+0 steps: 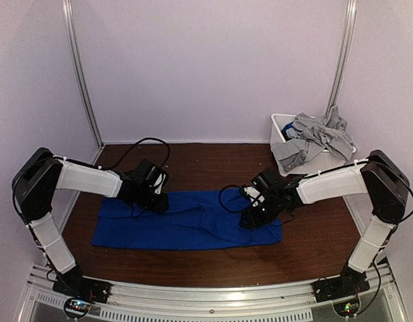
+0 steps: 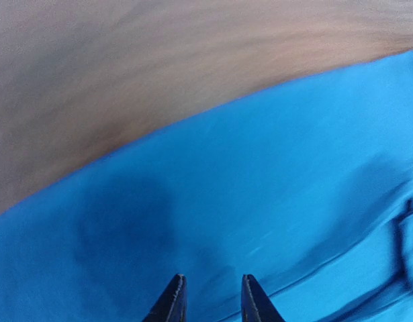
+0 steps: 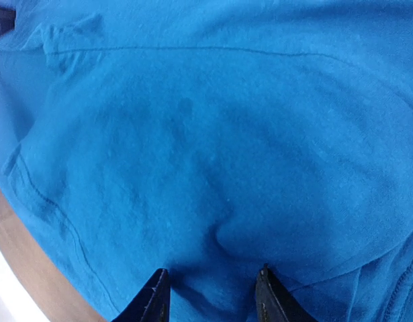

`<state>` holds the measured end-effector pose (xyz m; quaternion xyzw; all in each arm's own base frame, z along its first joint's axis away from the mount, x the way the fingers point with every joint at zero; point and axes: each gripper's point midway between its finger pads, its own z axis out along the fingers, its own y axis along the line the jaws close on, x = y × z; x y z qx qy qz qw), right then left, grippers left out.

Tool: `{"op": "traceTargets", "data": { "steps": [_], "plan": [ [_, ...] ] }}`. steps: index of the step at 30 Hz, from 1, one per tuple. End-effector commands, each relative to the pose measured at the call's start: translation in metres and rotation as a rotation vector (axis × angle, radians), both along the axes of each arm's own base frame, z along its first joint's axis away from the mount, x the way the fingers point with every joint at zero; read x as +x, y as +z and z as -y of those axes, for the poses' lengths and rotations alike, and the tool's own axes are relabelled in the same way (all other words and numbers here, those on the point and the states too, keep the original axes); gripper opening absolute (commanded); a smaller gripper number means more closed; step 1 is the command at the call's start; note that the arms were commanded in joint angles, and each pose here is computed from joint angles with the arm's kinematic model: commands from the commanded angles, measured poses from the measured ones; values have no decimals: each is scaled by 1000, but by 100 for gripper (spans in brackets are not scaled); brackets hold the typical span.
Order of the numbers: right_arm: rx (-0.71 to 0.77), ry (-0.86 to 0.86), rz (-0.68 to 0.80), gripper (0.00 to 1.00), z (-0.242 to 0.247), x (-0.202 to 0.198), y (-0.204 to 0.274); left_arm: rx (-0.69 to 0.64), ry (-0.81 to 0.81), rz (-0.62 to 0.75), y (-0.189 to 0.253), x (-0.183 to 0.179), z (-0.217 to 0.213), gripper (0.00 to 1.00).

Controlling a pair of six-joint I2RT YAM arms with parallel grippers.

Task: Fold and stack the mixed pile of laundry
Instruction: Adjust the rectangle-folded T-shirt at the center of the board.

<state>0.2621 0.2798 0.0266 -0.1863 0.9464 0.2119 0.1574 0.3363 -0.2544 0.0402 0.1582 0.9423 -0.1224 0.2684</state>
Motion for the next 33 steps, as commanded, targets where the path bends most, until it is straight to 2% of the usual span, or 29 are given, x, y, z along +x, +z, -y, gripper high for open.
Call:
{"op": "traceTargets", "data": {
  "steps": [1, 3, 9, 14, 18, 22, 26, 33],
  "plan": [
    [-233, -6, 24, 44, 21, 23, -35, 59, 186, -76, -25, -15, -57, 30],
    [-291, 3, 27, 44, 18, 42, -49, 64, 244, -77, -25, -19, -77, 30],
    [-385, -21, 91, 43, -3, 134, -57, 83, 358, -46, -12, -30, -122, 30],
    [-444, -40, 213, 43, -19, 216, -49, 60, 277, -16, 5, -36, -118, 30],
    [-391, -30, 314, 46, -40, 259, -19, 39, 174, 51, 31, -42, -106, 29],
    [-280, -40, 403, 52, -51, 271, 41, 106, 103, 41, 37, -59, -91, 28],
    [-135, -18, 429, 57, -62, 254, 91, 222, 36, -31, 17, -82, -79, 26],
    [20, 2, 400, 59, -62, 217, 127, 417, -63, -125, -13, -117, -61, 24]
  ]
}}
